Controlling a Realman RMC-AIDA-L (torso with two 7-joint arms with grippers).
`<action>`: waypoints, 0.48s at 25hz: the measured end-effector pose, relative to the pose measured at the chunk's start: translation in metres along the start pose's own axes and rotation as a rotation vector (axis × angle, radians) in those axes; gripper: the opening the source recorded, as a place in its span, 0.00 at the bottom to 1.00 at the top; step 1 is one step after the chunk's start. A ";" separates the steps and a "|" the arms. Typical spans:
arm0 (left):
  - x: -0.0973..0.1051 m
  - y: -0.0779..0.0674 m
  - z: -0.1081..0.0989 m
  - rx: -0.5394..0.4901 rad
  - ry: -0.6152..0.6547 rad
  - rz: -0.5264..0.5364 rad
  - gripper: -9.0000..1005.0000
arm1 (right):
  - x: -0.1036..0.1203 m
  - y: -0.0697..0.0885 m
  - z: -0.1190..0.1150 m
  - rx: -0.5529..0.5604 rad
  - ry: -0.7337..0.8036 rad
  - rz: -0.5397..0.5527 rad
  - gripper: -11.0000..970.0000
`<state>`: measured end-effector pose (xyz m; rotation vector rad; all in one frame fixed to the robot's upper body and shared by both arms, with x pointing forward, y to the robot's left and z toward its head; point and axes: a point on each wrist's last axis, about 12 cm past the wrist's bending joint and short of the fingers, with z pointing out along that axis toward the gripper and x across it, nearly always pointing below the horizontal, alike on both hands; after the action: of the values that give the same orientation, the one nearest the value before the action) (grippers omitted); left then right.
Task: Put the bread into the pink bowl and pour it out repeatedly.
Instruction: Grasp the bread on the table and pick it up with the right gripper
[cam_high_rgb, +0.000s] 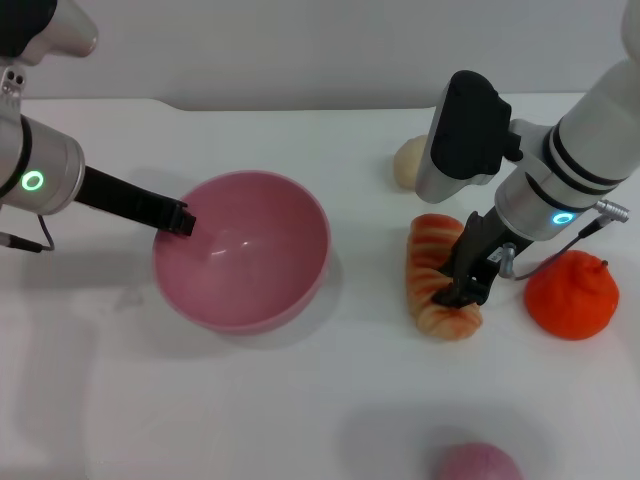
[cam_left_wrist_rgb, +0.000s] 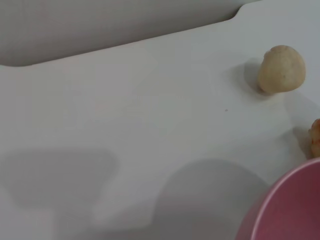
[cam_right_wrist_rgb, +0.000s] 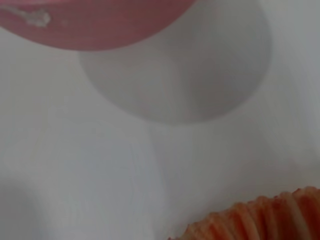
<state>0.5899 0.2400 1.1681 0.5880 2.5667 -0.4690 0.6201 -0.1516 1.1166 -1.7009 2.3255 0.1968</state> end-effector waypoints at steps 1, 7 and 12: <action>0.000 0.000 0.000 0.000 0.001 0.000 0.05 | 0.000 0.000 0.000 0.000 0.000 0.000 0.34; 0.000 0.000 0.000 0.000 0.001 -0.001 0.05 | 0.001 0.000 0.000 -0.001 0.001 0.001 0.30; 0.000 0.000 0.000 0.000 0.001 -0.001 0.05 | 0.000 0.001 0.001 0.000 0.009 -0.009 0.26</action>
<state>0.5899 0.2398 1.1679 0.5873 2.5680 -0.4695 0.6190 -0.1513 1.1153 -1.7157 2.3237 0.1885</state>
